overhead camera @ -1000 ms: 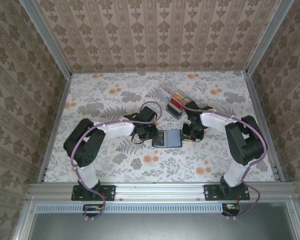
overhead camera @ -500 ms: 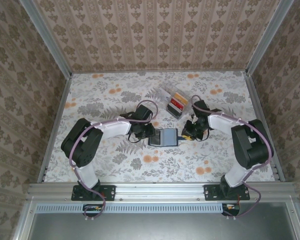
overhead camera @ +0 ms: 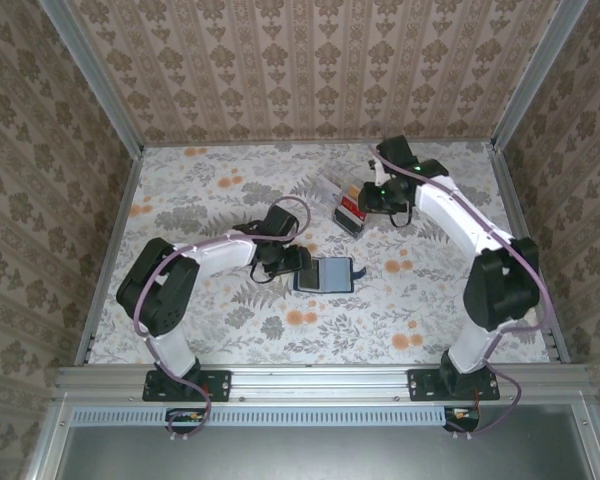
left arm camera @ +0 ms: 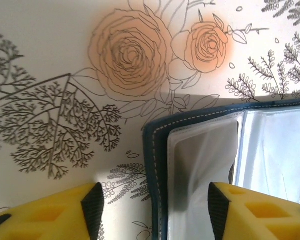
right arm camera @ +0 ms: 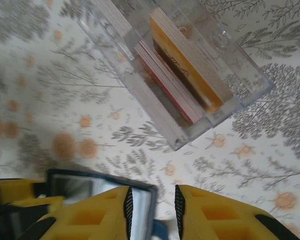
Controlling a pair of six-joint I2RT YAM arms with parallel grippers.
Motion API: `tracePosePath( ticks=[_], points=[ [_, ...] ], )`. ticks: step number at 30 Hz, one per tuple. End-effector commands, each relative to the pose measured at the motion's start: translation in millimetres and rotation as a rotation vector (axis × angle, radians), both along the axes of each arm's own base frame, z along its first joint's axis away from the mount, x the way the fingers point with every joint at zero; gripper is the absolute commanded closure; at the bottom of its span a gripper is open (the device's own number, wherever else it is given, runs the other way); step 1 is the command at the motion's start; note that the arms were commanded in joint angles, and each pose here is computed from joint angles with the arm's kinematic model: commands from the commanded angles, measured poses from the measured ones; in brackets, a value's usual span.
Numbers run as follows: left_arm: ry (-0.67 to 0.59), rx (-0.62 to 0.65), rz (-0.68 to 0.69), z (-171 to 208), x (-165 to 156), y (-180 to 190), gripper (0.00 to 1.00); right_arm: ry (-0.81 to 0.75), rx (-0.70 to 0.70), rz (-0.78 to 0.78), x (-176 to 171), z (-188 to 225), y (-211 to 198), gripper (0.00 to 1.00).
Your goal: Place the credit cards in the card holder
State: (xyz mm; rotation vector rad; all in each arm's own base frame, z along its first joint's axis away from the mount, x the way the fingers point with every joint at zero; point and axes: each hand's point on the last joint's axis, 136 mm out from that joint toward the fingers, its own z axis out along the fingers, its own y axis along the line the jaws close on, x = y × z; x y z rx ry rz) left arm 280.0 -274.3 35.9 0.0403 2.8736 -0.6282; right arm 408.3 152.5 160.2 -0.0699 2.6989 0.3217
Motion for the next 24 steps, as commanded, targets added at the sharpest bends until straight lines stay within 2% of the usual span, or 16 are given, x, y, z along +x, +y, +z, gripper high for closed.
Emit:
tracePosePath(
  ticks=[1,11,17,24],
  points=[
    [-0.055,-0.011,0.007,26,10,3,0.35,0.089,-0.26,0.098,-7,-28,-18,0.69],
    [-0.131,-0.051,0.043,53,24,10,0.3,-0.003,-0.571,0.216,37,-34,-3,0.66],
    [-0.156,-0.064,0.107,59,33,23,0.28,-0.019,-0.658,0.254,46,-43,6,0.64],
    [-0.164,-0.075,0.123,61,36,29,0.28,-0.03,-0.736,0.252,53,-53,4,0.64]
  ],
)
